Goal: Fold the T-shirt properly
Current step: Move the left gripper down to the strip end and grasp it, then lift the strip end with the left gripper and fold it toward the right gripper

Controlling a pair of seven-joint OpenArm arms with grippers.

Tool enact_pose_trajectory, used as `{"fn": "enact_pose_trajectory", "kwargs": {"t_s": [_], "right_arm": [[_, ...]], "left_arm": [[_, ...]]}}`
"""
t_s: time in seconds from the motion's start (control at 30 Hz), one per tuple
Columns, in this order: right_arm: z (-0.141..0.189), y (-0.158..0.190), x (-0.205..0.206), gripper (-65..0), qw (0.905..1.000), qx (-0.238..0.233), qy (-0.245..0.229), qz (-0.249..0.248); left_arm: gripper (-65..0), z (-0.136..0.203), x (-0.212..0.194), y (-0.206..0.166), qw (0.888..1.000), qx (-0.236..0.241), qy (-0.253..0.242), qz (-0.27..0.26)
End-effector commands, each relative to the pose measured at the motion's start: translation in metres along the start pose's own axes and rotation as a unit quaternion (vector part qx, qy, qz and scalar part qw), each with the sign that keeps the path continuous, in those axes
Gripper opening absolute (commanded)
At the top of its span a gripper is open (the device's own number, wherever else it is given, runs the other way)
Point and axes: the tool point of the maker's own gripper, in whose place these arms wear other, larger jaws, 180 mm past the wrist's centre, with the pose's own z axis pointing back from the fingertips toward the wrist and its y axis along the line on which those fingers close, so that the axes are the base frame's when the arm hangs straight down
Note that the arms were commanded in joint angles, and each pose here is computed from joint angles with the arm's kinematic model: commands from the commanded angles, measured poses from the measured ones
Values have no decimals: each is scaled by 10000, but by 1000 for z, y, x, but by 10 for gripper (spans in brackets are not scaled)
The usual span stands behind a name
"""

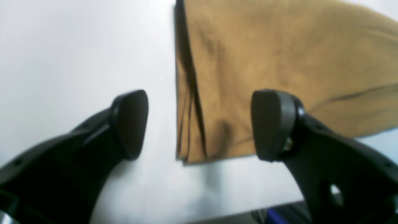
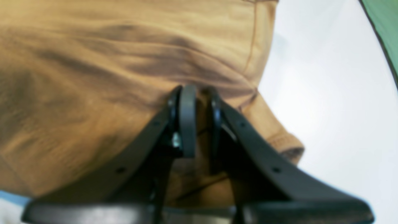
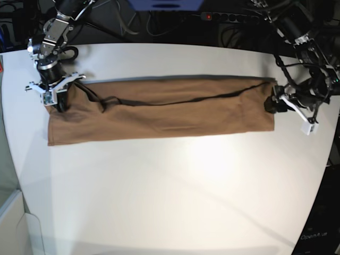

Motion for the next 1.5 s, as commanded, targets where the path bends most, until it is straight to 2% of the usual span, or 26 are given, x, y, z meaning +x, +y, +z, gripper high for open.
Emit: {"fn": "enact_pose_trajectory", "kwargs": {"t_s": [0.0,0.33,0.4,0.5,0.57,0.77,0.9,1.1,1.17,1.47], "right_arm": [[5,7,-33,-595,9965,162,795,204],[5,5,-31,-595,9966,148,775,225],[5,5,-31,-595,9966,148,775,225],[5,6,-31,-595,9966,151,775,218],[5,6,-31,-595,9966,151,775,218],[5,6,-31,-595,9967,151,767,218],[5,5,-31,-595,9967,147,763,223],[5,7,-32,-595,9967,162,775,201],[5,7,-33,-595,9966,166,787,196],[5,7,-33,-595,9965,166,794,197]], "left_arm": [[-154,2,11,2,9998,-32,-172,6],[-154,-20,-11,3,9986,-295,0,440],[-155,-22,-13,0,9985,-330,46,442],[-161,-31,-15,-18,9983,-514,233,175],[-213,-36,-17,-26,9976,-599,328,60],[-422,-42,-24,-39,9966,-730,369,104],[-634,-41,-22,-39,9967,-727,352,90],[-624,-39,-15,-40,9968,-727,313,59],[-624,-35,-1,-44,9973,-702,216,-78],[-624,-13,54,-113,9914,-886,-525,-805]]}}
